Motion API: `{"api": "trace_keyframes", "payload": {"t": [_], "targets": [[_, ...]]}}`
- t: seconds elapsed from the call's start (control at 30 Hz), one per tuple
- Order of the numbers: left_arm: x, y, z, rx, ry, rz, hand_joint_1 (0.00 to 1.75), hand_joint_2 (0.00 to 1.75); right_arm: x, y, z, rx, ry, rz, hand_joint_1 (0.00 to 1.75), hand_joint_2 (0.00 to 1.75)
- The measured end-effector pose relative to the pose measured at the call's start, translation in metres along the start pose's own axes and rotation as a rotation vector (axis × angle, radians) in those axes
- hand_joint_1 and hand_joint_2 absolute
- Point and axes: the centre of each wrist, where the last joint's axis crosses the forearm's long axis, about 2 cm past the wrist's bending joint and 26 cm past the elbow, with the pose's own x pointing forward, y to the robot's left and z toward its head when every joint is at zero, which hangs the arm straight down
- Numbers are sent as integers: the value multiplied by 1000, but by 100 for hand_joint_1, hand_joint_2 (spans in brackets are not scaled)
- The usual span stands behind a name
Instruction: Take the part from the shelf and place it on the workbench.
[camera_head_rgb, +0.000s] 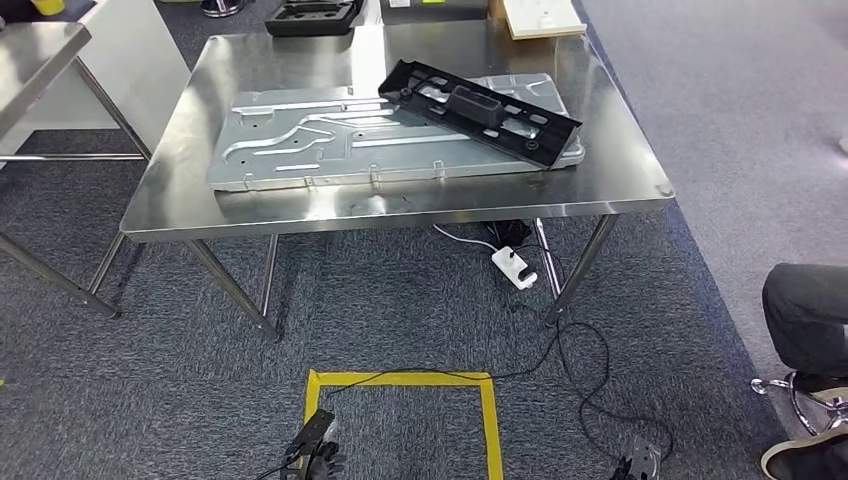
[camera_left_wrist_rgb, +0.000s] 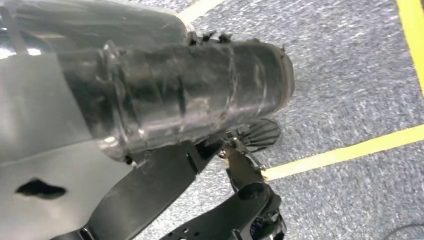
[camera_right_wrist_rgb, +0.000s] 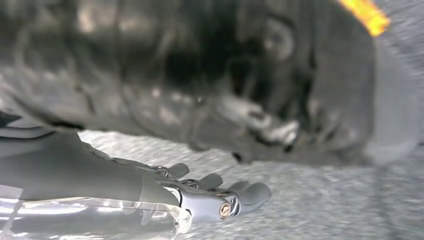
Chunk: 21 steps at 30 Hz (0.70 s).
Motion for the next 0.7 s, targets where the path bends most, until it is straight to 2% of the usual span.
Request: {"api": "trace_keyframes", "payload": {"t": [0.17,0.53,0.7], "targets": [[2,-1,0,-13,-7,11,0,0,-7,0,1,24,72,93,0,0],[2,-1,0,-10,-15,13,0,0,-5,2,1,89,89,165,0,0],[-12,-11,5,-3,-11,11,0,0,-11,1,2,125,99,229,0,0]]}}
